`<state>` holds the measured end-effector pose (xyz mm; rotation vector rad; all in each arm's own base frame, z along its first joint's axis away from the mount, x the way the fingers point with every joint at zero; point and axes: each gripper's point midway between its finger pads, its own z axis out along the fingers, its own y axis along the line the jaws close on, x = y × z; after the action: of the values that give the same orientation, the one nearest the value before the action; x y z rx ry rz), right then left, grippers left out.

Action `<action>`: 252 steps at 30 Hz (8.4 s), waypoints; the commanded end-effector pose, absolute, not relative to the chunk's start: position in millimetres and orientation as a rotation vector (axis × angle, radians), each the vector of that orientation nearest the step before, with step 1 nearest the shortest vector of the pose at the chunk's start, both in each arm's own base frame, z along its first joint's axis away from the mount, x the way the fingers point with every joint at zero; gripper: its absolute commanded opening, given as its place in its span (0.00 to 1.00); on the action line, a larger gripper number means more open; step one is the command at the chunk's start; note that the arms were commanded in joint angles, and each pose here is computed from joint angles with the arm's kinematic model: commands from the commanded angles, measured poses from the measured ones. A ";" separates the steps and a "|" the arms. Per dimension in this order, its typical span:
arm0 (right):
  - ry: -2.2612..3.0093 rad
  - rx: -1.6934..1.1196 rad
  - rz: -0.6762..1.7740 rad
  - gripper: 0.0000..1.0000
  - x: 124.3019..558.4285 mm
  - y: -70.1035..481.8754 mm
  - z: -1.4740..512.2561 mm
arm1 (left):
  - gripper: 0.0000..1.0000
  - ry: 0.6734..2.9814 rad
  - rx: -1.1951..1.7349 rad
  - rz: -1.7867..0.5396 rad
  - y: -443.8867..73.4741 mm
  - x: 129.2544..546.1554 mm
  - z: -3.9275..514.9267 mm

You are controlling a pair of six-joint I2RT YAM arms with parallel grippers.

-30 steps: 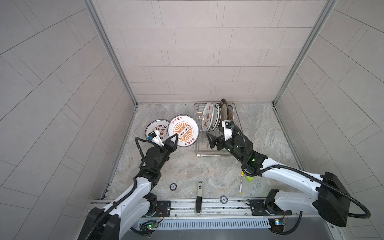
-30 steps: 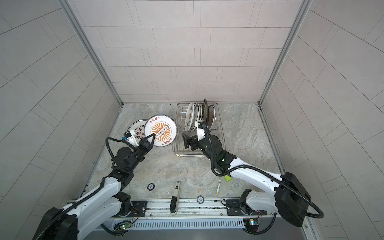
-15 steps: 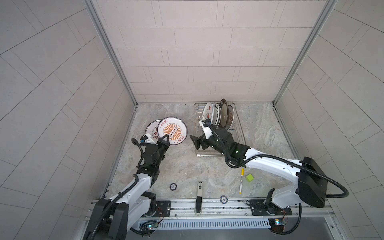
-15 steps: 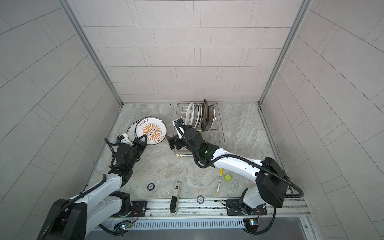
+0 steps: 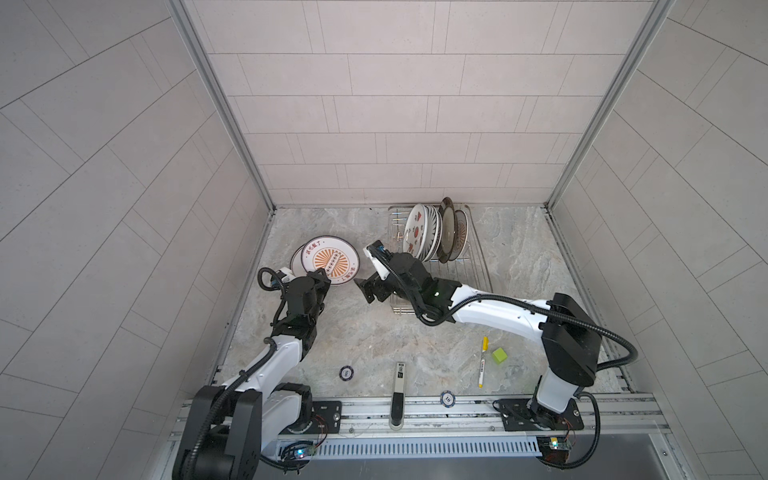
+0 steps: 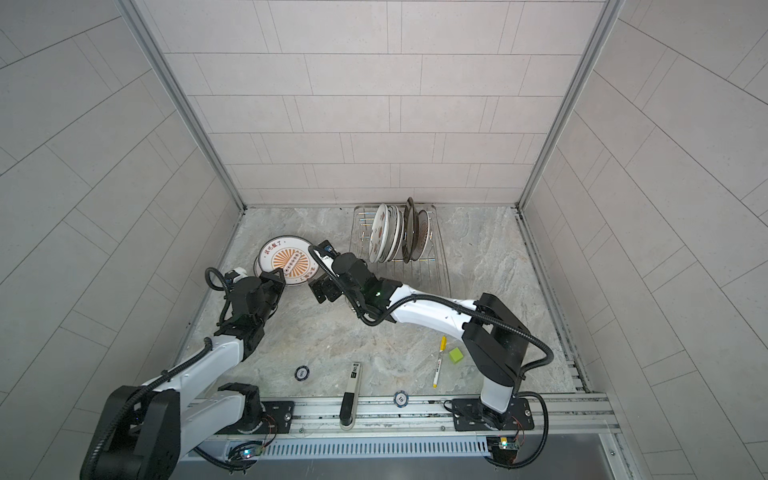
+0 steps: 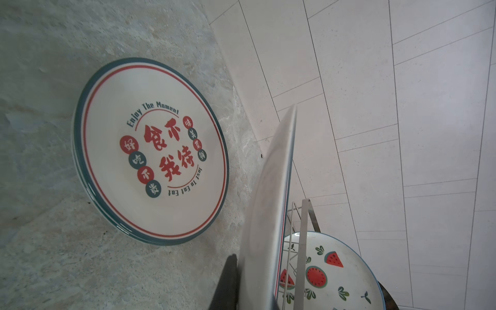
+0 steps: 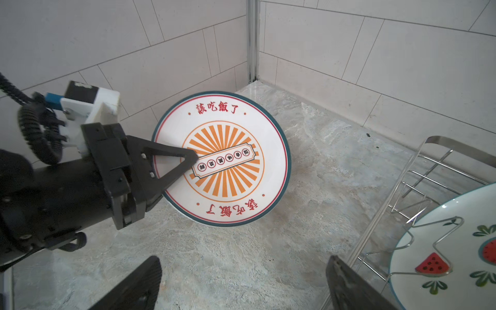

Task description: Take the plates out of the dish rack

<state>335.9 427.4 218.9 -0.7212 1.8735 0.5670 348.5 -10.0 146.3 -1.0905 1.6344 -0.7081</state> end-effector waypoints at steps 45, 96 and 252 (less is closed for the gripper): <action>2.004 -0.717 0.527 0.98 375.4 481.4 164.3 | 0.19 1.694 -1.344 -0.506 44.5 402.8 69.3; 2.021 -0.766 0.540 0.95 366.6 481.8 165.7 | 0.24 1.767 -1.369 -0.140 84.6 389.7 41.9; 2.185 0.106 -0.050 0.13 504.4 200.7 172.2 | 1.00 1.700 -0.199 -0.956 -215.6 319.2 208.4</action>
<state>505.4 196.3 186.3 0.1292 2.1623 -0.0324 320.0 -217.7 201.3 -0.1825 1.7360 -0.9431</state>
